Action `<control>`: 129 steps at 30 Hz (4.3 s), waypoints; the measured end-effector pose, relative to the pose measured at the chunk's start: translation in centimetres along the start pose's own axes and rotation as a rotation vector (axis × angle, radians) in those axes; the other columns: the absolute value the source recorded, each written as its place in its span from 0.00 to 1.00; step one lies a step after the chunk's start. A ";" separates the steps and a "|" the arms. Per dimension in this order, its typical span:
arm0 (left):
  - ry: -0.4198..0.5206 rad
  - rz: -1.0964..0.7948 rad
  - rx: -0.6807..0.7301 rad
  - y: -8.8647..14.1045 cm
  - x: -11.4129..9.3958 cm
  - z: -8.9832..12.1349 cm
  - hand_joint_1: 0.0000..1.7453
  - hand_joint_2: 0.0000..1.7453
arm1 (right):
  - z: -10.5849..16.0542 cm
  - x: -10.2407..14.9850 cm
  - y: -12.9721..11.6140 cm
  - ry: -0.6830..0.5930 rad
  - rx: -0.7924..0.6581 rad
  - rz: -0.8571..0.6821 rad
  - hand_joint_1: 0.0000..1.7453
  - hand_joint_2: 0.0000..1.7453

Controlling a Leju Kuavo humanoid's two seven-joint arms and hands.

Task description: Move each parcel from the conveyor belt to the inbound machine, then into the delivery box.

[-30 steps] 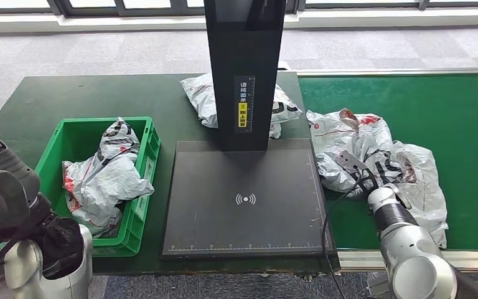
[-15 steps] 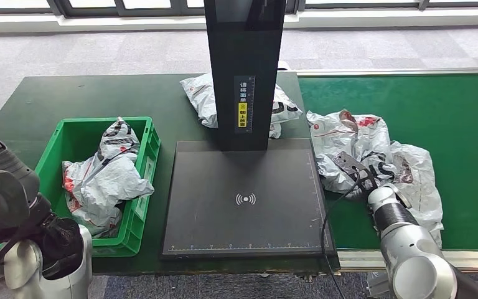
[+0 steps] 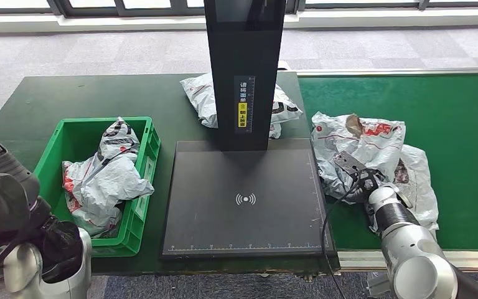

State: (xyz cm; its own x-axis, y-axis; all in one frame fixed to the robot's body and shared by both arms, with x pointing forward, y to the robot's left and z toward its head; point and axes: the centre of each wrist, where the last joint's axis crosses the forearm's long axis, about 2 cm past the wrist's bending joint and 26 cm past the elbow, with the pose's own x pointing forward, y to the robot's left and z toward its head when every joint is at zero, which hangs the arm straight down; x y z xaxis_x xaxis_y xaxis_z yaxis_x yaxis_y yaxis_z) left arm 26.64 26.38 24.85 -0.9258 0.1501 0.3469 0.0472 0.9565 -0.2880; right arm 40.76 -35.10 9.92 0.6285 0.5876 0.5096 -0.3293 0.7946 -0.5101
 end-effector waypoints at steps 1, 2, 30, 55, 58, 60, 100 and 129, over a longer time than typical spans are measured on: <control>-0.001 0.000 0.000 0.0 0.0 0.0 0.00 1.00 | 0.0 0.0 0.0 -0.002 0.000 -0.001 1.00 1.00; -0.001 0.000 0.000 0.0 0.0 0.0 0.00 1.00 | 0.0 0.0 0.0 -0.005 0.000 -0.002 1.00 1.00; -0.014 -0.026 0.012 0.1 0.5 -0.1 0.00 1.00 | 0.1 0.5 0.0 -0.227 -0.109 -0.056 1.00 1.00; -0.053 -0.096 0.042 0.1 1.3 -0.7 0.00 1.00 | 6.1 7.7 0.3 -0.978 -0.569 -0.172 1.00 1.00; -0.053 -0.100 0.044 0.1 1.3 -0.7 0.00 1.00 | 7.2 7.7 0.9 -1.044 -0.580 -0.183 1.00 1.00; -0.053 -0.100 0.045 0.1 1.3 -0.7 0.00 1.00 | 8.2 7.8 1.4 -1.087 -0.582 -0.175 1.00 1.00; -0.042 -0.099 0.061 -0.3 1.4 -0.3 0.00 1.00 | 1.9 3.0 -2.2 -0.214 -0.897 0.301 0.00 0.00; -0.035 -0.046 -0.010 -0.2 1.1 -0.4 0.00 1.00 | 0.1 -0.4 -1.1 -0.051 -0.288 0.067 0.00 1.00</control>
State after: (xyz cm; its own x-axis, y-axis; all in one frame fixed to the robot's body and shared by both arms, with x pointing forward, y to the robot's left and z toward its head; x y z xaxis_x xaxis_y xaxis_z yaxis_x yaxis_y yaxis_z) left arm 25.76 26.44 25.64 -0.9396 0.0968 0.3283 0.0073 0.9646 -0.2636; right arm 40.80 -36.15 10.36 0.5733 0.6498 0.4990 -0.1506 0.6823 -0.7154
